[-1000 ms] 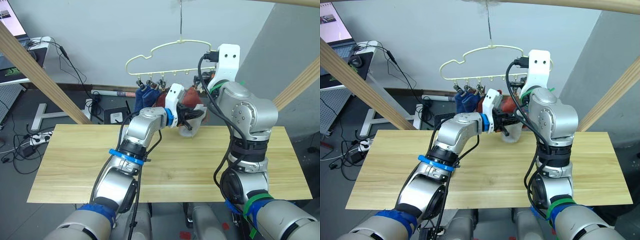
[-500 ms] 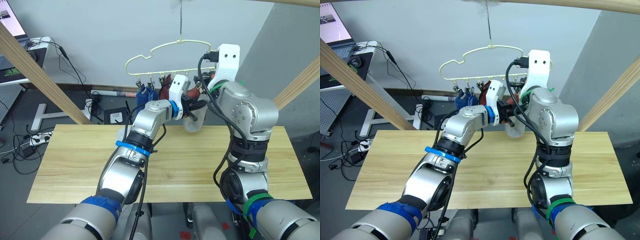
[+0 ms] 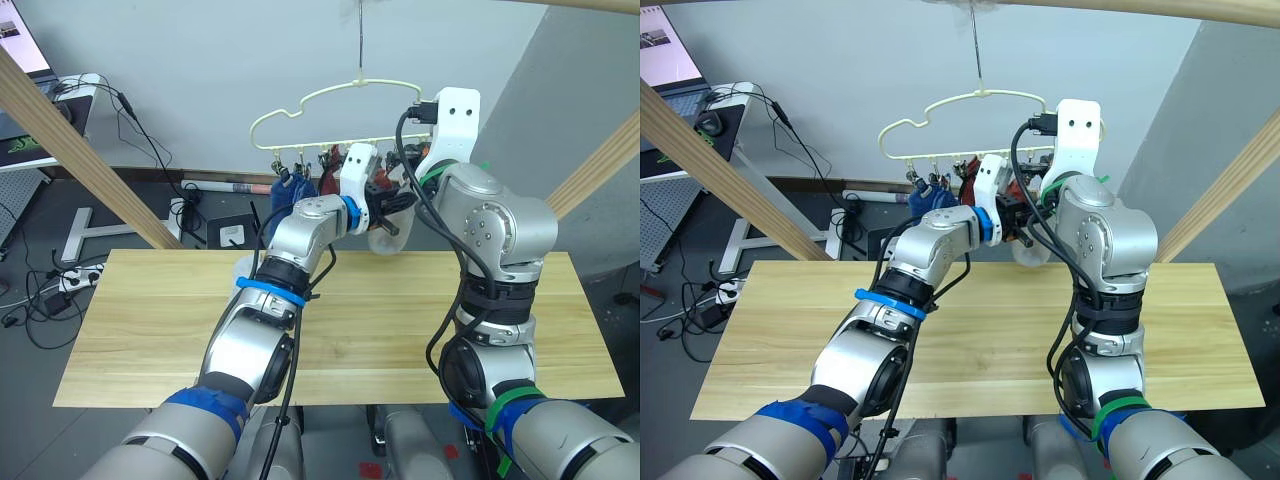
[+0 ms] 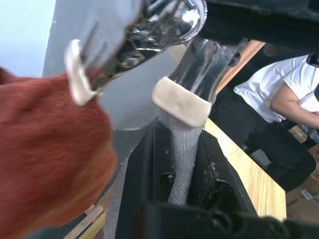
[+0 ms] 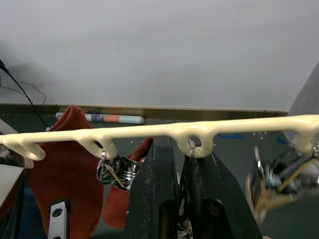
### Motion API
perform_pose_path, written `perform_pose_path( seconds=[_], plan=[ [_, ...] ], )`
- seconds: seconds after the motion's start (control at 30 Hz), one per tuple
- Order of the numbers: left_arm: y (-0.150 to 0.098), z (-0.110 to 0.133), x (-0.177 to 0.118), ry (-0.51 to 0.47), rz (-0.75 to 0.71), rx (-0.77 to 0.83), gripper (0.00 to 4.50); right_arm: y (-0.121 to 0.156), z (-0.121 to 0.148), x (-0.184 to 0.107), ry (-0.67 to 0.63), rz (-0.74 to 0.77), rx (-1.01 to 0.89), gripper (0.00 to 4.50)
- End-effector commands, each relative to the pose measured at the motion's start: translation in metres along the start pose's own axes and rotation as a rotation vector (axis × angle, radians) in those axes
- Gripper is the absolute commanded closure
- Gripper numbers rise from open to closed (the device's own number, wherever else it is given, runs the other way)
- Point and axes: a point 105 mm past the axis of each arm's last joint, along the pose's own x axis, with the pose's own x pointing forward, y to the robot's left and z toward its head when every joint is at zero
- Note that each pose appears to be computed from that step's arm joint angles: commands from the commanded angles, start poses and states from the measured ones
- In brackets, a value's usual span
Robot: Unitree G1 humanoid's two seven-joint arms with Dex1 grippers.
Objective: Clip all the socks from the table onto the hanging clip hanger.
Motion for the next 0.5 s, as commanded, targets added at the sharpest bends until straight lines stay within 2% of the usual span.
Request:
perform_pose_path(
  seconds=[0.03,0.3,0.4,0.5],
  plan=[
    [-0.0048,0.0236,0.0031,-0.064,-0.015,0.027,3.86,0.0049,0.018,-0.0075,-0.075,0.019,0.0,4.5],
    [-0.0092,0.0269,0.0047,-0.075,-0.033,0.013,3.86,0.0048,0.0172,-0.0074,-0.074,0.02,0.0,4.5],
    [-0.0097,0.0269,0.005,-0.075,-0.034,0.012,3.91,0.0052,0.0163,-0.0074,-0.068,0.022,0.009,3.54],
    [-0.0101,0.0272,0.0052,-0.075,-0.036,0.011,3.91,0.0051,0.0163,-0.0074,-0.069,0.02,0.009,2.37]
  ],
)
